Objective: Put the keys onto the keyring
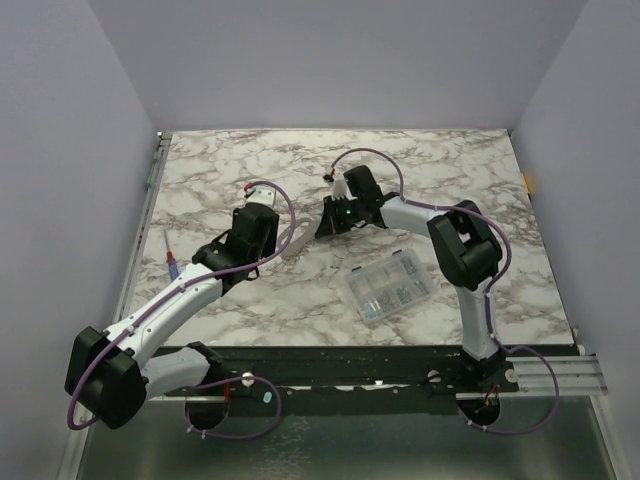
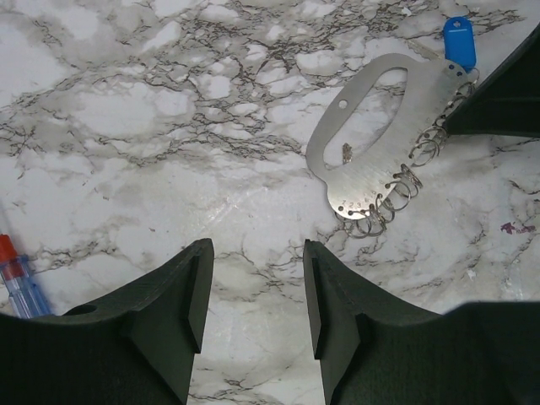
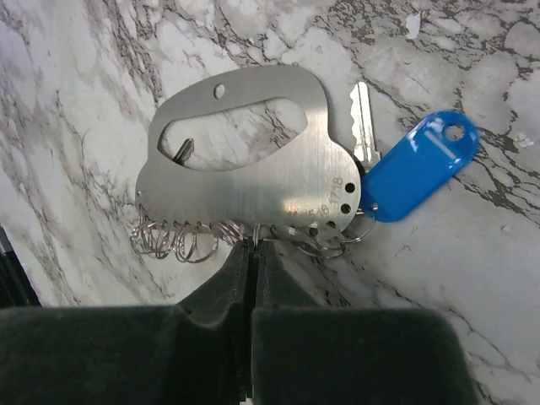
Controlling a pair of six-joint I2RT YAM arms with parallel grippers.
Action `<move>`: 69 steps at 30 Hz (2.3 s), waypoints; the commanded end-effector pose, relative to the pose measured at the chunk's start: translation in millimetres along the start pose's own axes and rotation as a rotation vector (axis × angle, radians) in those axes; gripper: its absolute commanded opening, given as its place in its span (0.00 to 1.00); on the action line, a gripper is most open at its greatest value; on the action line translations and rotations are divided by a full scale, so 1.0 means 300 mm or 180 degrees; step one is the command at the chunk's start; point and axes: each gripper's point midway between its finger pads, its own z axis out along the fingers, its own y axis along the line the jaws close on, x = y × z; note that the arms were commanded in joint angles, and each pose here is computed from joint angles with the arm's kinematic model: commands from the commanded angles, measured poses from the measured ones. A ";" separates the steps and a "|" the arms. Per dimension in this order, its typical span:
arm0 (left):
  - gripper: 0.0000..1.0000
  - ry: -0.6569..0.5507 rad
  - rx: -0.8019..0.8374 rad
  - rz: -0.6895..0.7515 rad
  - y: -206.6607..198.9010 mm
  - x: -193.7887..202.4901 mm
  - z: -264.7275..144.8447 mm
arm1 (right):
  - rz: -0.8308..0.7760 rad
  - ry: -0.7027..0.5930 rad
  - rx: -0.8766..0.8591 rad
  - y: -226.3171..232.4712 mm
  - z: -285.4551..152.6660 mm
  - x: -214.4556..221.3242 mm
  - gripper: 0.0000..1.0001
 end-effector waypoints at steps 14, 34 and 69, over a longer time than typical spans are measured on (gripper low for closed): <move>0.52 -0.0646 0.0693 -0.0084 -0.076 -0.134 -0.116 | -0.0934 -0.0259 -0.0140 0.257 -0.277 -0.148 0.01; 0.43 -0.1867 0.2908 0.0880 -0.342 -0.252 -0.517 | -0.2175 -0.0809 -0.1443 0.641 -0.598 -0.090 0.01; 0.20 -0.1904 0.3934 0.0648 -0.462 -0.260 -0.634 | -0.2456 -0.0689 -0.2503 0.844 -0.754 0.015 0.01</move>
